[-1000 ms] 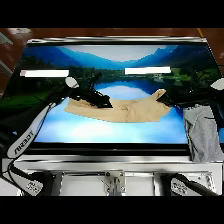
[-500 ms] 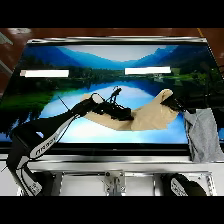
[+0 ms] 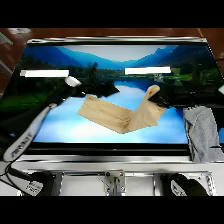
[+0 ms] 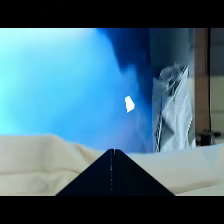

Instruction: Fold the shirts.

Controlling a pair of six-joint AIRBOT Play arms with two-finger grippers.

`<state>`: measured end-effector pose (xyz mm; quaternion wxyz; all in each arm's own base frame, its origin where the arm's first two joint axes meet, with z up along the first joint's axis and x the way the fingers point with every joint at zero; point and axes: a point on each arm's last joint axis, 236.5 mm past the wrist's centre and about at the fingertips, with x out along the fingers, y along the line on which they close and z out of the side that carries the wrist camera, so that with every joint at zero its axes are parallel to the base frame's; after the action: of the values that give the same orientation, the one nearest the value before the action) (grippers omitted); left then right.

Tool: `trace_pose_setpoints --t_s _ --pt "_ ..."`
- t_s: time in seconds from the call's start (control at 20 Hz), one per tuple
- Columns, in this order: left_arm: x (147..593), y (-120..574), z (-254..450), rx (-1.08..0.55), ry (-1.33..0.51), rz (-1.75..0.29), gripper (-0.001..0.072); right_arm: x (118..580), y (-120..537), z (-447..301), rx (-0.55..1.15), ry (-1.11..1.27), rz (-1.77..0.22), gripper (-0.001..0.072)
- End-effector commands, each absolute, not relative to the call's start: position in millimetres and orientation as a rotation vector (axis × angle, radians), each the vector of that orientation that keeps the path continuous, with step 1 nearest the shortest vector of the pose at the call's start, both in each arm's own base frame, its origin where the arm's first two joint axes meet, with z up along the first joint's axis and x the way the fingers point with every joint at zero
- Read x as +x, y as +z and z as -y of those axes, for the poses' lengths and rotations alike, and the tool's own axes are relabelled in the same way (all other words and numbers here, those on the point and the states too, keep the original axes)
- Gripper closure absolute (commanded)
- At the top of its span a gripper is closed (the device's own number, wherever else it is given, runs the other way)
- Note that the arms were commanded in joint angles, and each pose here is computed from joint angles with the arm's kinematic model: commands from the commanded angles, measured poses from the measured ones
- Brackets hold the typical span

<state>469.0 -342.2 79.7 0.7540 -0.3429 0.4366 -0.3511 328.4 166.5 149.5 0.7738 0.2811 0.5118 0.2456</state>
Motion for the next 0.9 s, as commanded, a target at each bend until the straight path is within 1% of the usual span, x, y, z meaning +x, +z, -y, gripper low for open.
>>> trace_pose_setpoints --t_s 0.0,0.05,0.15,0.25,0.3,0.45,0.5,0.55,0.6,0.65,0.7,0.85 --pt "500.7 202.1 225.3 -0.74 -0.661 -0.631 0.0672 354.6 143.7 -233.5 0.602 0.598 -1.018 0.0645" --pt "496.2 239.0 196.3 -0.736 -0.639 -0.544 0.0672 358.9 131.4 -258.7 0.593 0.62 -1.02 0.0645" --pt "469.1 306.9 152.5 -0.707 -0.618 -0.395 0.0671 365.4 92.9 -305.2 0.582 0.635 -1.052 0.0645" --pt "425.4 357.5 135.7 -0.653 -0.64 -0.302 0.0671 373.5 45.1 -344.4 0.609 0.613 -1.085 0.0645" --pt "399.3 375.8 137.2 -0.601 -0.672 -0.273 0.0671 380.7 21.6 -360.4 0.653 0.583 -1.09 0.0645" --pt "329.2 394.4 152.1 -0.408 -0.739 -0.262 0.0671 396.1 -28.5 -391.8 0.838 0.49 -1.112 0.0645" --pt "313.4 394.5 154.9 -0.372 -0.75 -0.273 0.0671 396.1 -36.4 -404.9 0.859 0.506 -1.127 0.0644" --pt "300.3 394.3 157.8 -0.347 -0.762 -0.284 0.0671 397.2 -39.7 -417.5 0.869 0.527 -1.13 0.0627" --pt "290.5 393.0 159.8 -0.324 -0.772 -0.294 0.0671 402.3 -38.5 -429.5 0.899 0.535 -1.123 0.0462" --pt "285.4 390.3 161.4 -0.311 -0.779 -0.307 0.0671 412.2 -33.6 -436.8 0.938 0.527 -1.095 0.0192" --pt "283.1 386.5 163.0 -0.304 -0.789 -0.325 0.0671 424.1 -22.8 -441.2 0.958 0.53 -1.047 0.0113" --pt "292.8 369.6 160.7 -0.319 -0.774 -0.362 0.0671 459.2 26.3 -433.8 0.933 0.568 -0.882 0.0113"
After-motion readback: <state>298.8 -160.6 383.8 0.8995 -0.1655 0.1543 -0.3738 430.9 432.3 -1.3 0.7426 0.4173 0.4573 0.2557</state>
